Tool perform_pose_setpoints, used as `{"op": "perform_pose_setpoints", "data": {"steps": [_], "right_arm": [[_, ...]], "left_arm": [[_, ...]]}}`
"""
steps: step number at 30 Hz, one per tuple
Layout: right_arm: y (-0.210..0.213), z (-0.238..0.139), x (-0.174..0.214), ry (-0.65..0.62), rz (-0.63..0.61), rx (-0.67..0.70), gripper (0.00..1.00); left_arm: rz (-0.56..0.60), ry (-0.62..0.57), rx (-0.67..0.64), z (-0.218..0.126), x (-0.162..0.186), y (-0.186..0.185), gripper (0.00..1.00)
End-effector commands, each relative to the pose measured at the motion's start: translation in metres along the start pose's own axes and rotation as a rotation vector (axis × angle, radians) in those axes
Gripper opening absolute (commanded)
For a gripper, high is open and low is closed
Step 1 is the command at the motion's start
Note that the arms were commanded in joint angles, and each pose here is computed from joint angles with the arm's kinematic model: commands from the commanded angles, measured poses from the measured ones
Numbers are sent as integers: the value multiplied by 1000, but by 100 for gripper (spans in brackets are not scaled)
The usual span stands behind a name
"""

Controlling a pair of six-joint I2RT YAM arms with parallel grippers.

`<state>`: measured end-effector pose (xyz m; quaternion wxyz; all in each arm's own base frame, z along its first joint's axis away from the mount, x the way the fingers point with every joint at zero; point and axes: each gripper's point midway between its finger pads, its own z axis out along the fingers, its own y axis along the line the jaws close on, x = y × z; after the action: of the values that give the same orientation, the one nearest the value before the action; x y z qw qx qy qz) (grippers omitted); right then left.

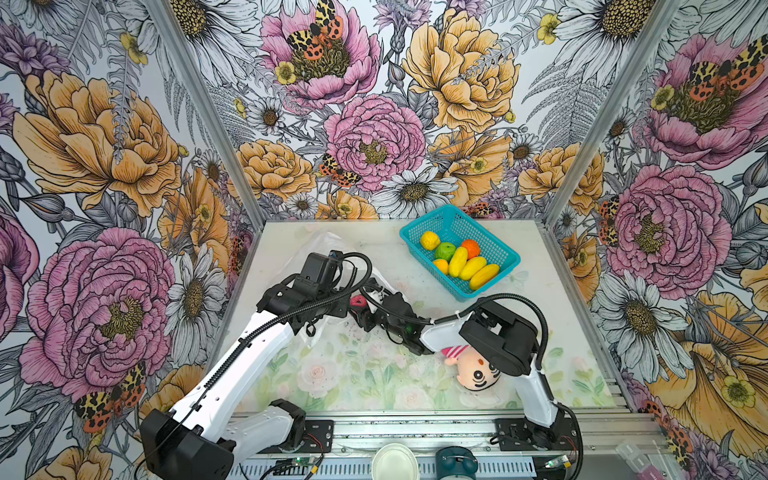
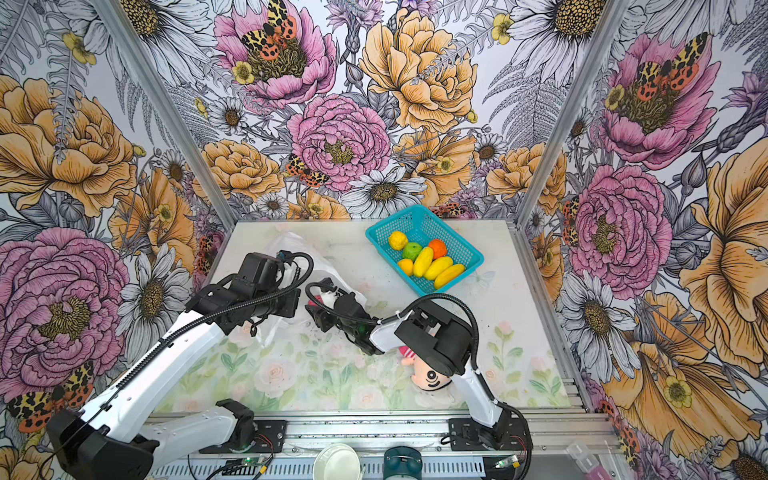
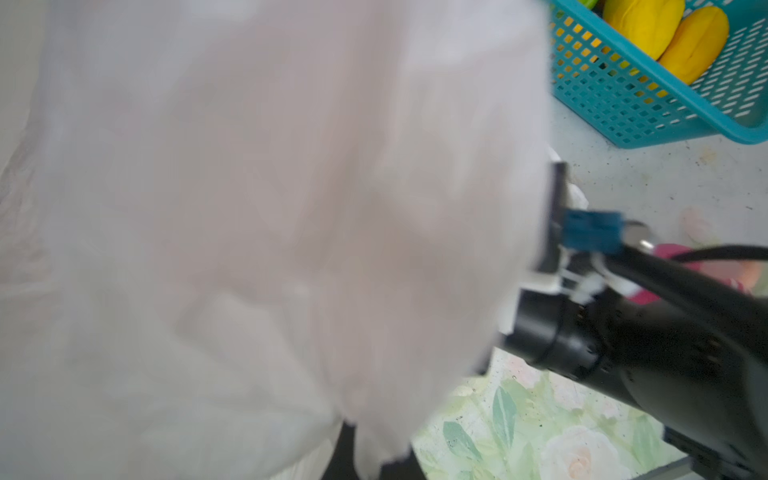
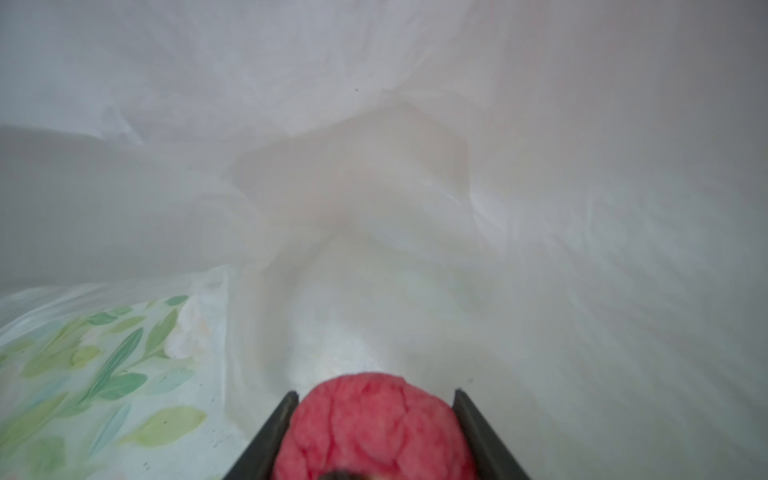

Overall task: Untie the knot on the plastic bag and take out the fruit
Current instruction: 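Pull the pink fruit out of the bag with the right gripper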

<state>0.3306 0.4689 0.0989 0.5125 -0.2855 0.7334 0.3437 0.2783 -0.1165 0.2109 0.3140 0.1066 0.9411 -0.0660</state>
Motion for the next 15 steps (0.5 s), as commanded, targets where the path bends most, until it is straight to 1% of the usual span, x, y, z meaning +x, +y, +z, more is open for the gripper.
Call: {"op": "perform_pose_setpoints", "data": {"steps": [1, 4, 8, 12, 15], "right_arm": [[50, -36, -55, -201, -172, -145, 36], [67, -56, -59, -220, -250, -179, 33], [73, -91, -75, -267, -291, -181, 31], [61, -133, -100, -324, -297, -101, 31], [38, -161, -119, -358, -272, 3, 29]], "left_arm": [[-39, 8, -69, 2, 1, 18, 0], [-67, 14, -78, 4, 1, 26, 0], [-88, 25, -88, 7, 2, 32, 0], [-102, 54, -77, 14, 6, 33, 0], [-112, 83, -76, 21, 9, 35, 0]]}}
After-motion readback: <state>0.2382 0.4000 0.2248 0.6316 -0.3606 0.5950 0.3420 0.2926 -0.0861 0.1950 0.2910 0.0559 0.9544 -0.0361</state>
